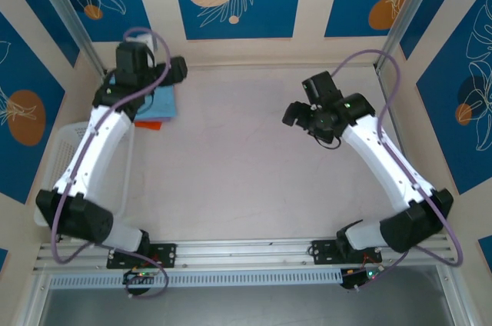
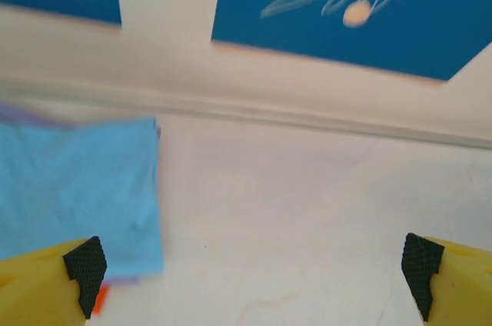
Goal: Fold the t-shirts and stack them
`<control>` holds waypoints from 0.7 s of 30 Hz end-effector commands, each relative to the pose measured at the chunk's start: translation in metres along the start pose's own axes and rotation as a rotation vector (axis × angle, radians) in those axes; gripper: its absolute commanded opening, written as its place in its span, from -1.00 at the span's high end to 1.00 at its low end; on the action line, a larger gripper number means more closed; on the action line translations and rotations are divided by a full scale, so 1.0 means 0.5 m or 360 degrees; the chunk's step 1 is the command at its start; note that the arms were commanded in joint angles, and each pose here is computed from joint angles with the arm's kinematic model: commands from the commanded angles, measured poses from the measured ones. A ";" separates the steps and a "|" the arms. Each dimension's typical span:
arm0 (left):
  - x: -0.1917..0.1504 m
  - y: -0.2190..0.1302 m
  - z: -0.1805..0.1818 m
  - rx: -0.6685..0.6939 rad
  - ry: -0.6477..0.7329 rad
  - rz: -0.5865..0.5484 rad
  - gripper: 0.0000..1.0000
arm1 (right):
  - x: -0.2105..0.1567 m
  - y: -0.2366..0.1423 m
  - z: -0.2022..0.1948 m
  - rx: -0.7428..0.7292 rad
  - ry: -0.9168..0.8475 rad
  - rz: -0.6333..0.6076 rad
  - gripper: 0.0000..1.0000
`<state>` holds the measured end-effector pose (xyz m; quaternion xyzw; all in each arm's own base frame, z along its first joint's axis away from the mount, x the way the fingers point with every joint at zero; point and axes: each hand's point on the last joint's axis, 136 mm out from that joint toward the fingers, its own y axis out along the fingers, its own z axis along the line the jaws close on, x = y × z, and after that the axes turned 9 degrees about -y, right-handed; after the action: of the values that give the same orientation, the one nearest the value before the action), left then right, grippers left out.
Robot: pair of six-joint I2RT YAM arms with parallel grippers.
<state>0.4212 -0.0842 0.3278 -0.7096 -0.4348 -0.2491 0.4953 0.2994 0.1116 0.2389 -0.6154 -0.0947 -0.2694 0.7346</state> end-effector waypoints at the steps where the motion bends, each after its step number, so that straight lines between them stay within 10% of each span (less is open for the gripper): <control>1: -0.101 -0.008 0.089 0.0116 -0.0163 -0.0008 -1.00 | 0.041 -0.012 -0.086 -0.0209 0.0125 -0.0341 -0.99; 6: -0.229 -0.067 0.218 0.0309 -0.0143 -0.0176 -1.00 | 0.019 0.016 -0.181 -0.0405 0.0192 -0.0585 -0.99; 11: -0.285 -0.092 0.263 0.0386 0.0302 -0.0153 -1.00 | 0.006 0.069 -0.171 -0.0419 -0.0356 -0.0822 -0.99; 21: -0.355 0.018 0.233 0.0111 0.0594 -0.0004 -1.00 | -0.039 0.148 -0.137 -0.0063 -0.0559 -0.0618 -0.99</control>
<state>0.3118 -0.0332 0.1237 -0.6367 -0.3446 -0.3021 0.6202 0.2968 0.0396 0.1425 -0.6810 -0.2717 -0.3060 0.6073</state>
